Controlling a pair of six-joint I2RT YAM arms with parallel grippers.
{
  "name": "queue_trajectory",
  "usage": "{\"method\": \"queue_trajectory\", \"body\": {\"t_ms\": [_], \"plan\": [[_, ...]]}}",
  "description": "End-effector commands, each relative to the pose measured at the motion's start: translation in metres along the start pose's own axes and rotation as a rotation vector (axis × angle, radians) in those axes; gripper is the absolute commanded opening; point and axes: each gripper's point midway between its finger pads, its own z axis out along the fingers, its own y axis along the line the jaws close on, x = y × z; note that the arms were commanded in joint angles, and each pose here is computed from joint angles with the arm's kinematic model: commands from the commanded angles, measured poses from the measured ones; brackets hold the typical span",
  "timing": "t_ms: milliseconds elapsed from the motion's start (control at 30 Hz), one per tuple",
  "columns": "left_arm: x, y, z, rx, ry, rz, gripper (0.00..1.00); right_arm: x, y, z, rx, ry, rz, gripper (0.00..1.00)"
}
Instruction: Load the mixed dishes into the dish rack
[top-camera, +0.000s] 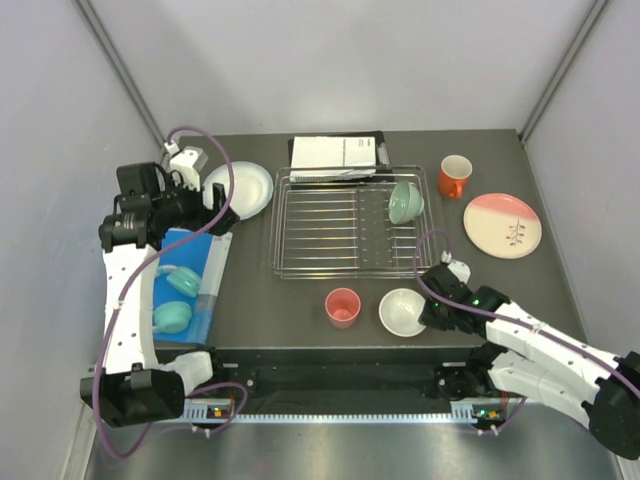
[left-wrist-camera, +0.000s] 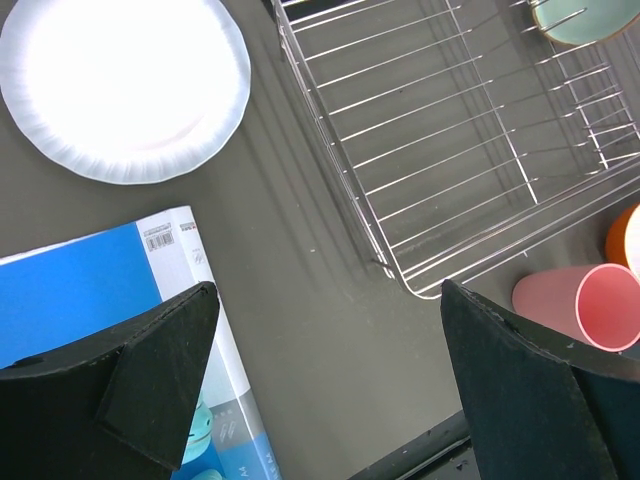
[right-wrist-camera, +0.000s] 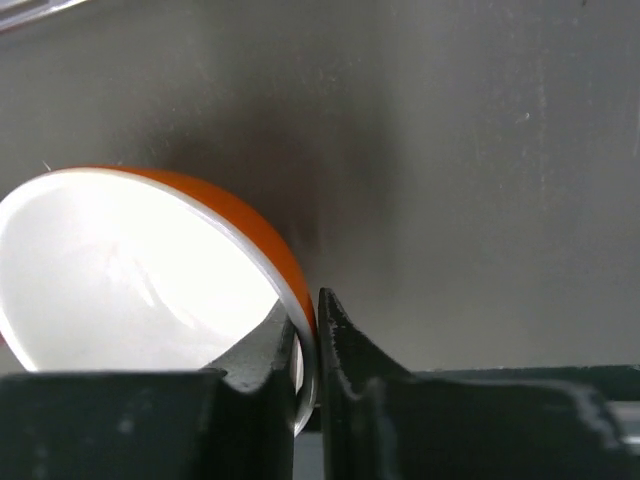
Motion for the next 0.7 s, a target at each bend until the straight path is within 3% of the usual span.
{"method": "queue_trajectory", "body": {"t_ms": [0,133,367,533,667], "plan": [[-0.017,-0.01,-0.014,0.016,-0.058,0.025,0.96,-0.008,0.012,-0.001,-0.04,-0.026,0.002,0.0],[-0.014,-0.011,-0.015,0.015,-0.056,0.029,0.96,-0.022,0.005,-0.014,-0.005,-0.084,-0.017,0.0],[-0.012,-0.013,-0.016,0.016,-0.062,0.029,0.96,-0.084,0.017,-0.103,-0.04,-0.315,-0.03,0.0],[-0.009,-0.013,-0.012,0.025,-0.061,0.014,0.96,-0.143,0.025,-0.173,0.071,-0.501,-0.117,0.0],[-0.008,-0.013,-0.012,0.023,-0.062,0.012,0.95,-0.198,0.014,-0.21,0.361,-0.723,-0.2,0.0]]}}
